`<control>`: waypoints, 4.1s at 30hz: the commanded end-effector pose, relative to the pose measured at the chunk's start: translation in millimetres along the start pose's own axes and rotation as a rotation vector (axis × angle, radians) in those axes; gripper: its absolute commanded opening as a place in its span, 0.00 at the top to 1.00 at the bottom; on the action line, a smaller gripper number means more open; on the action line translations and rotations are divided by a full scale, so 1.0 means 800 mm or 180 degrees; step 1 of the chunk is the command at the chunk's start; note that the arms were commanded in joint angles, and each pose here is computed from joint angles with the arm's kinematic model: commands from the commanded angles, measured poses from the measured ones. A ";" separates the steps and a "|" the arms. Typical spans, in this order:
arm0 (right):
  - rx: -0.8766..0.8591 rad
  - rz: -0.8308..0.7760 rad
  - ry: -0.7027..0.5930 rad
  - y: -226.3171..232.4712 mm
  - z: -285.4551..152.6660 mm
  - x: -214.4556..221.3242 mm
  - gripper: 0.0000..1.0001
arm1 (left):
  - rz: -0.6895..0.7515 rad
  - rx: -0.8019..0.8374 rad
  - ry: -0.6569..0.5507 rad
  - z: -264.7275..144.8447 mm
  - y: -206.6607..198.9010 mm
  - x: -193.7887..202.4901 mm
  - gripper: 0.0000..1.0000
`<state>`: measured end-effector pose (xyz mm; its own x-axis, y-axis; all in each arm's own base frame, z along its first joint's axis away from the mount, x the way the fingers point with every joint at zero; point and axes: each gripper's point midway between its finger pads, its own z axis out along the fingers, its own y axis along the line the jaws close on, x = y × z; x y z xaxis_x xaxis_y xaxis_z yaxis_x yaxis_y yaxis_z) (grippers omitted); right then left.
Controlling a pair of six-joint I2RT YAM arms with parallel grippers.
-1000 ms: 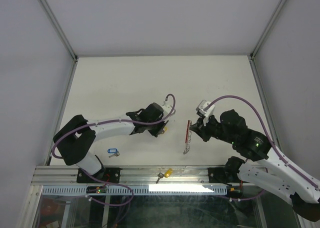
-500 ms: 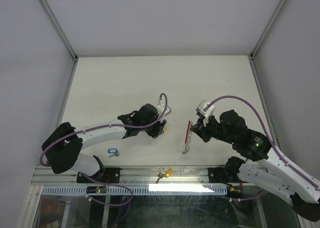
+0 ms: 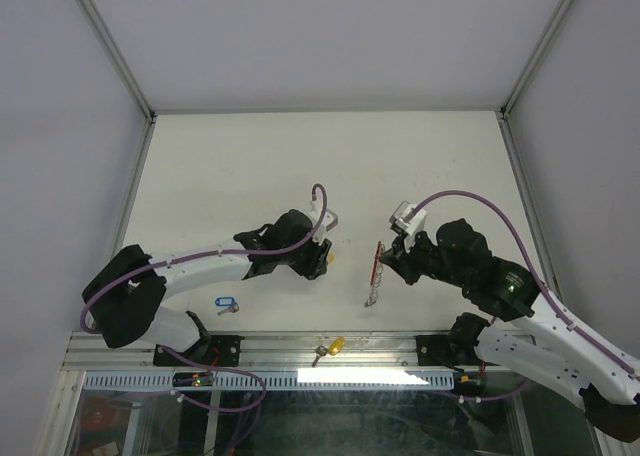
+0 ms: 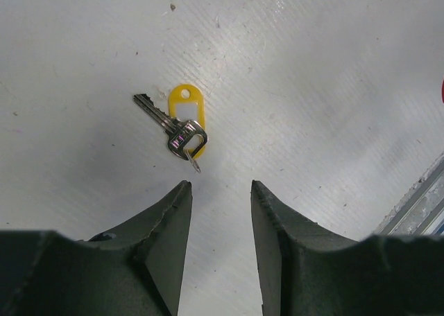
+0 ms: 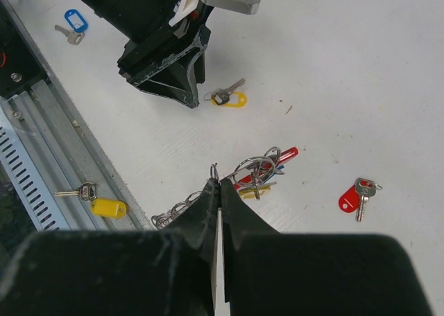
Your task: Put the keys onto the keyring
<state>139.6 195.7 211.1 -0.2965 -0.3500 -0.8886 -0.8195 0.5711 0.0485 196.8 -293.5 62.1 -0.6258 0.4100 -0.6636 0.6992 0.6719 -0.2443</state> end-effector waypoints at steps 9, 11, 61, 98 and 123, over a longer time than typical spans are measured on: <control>-0.0092 0.0020 -0.0197 0.007 0.003 -0.019 1.00 | -0.0069 -0.0080 0.0161 0.025 0.008 0.014 0.62; -0.0091 0.0021 -0.0202 0.007 0.003 -0.019 1.00 | -0.0061 -0.0100 0.0170 0.027 0.009 0.013 0.62; -0.0771 -0.0149 -0.0107 0.050 0.008 -0.023 1.00 | 0.1037 0.0239 -0.1785 -0.094 -0.025 -0.099 1.00; -0.1850 0.1110 -0.0271 0.066 0.053 -0.079 1.00 | 0.2235 0.1388 -0.2771 -0.179 -0.127 -0.135 1.00; -0.1651 0.1179 -0.0326 0.053 0.053 -0.084 1.00 | 0.2321 0.1573 -0.2683 -0.176 -0.136 -0.124 1.00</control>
<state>135.7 274.6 231.3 -0.6332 -0.1744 -0.7541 -0.7726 0.2001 0.6025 142.8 -316.1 232.6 0.1994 0.0040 -0.9799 0.9728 0.1192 0.1985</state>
